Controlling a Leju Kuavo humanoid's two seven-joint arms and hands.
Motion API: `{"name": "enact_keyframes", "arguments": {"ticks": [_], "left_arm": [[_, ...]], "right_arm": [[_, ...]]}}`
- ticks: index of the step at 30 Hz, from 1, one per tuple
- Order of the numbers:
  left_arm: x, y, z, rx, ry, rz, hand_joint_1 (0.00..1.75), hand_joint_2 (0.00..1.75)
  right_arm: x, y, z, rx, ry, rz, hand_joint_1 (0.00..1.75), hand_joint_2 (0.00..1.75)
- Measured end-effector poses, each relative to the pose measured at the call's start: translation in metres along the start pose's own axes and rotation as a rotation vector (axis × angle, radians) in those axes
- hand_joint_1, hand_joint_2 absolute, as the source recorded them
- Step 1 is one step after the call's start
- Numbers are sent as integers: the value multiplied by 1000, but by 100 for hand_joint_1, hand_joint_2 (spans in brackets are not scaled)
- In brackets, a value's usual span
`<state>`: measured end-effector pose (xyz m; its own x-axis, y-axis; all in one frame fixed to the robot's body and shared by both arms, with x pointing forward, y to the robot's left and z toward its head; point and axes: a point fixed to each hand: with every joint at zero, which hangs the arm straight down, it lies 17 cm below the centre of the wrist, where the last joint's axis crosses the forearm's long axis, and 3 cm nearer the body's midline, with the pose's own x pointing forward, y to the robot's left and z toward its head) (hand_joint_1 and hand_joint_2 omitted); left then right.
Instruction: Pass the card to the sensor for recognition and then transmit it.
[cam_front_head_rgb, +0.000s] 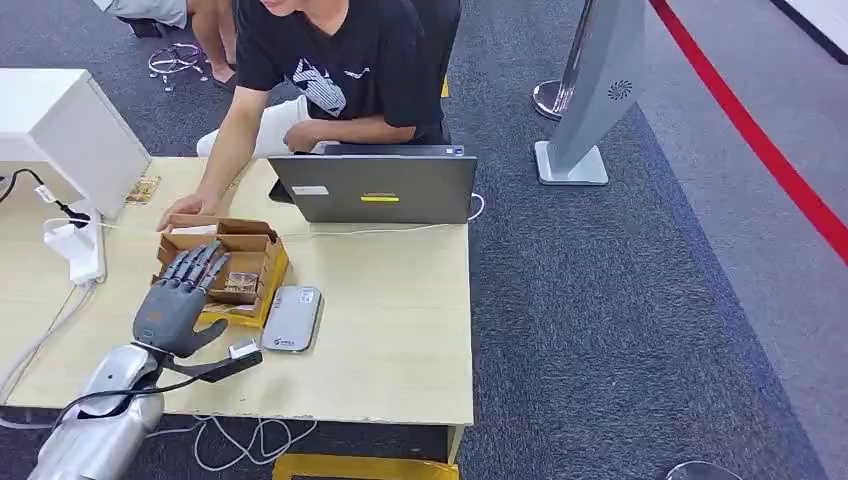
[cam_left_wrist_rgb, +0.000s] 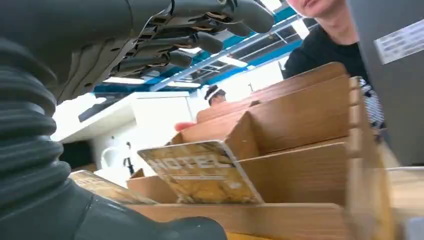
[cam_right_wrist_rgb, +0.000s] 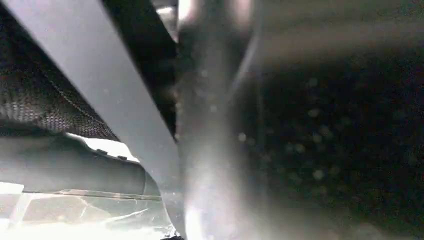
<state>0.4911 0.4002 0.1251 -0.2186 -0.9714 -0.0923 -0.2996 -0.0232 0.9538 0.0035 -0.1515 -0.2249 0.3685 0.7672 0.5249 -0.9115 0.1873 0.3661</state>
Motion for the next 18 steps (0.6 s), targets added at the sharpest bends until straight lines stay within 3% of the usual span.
{"name": "enact_keyframes", "arguments": {"ticks": [18], "left_arm": [[-14,-6,5,-16,17,-80,0,175]], "right_arm": [[0,0,0,0,-2,0,0,175]]}}
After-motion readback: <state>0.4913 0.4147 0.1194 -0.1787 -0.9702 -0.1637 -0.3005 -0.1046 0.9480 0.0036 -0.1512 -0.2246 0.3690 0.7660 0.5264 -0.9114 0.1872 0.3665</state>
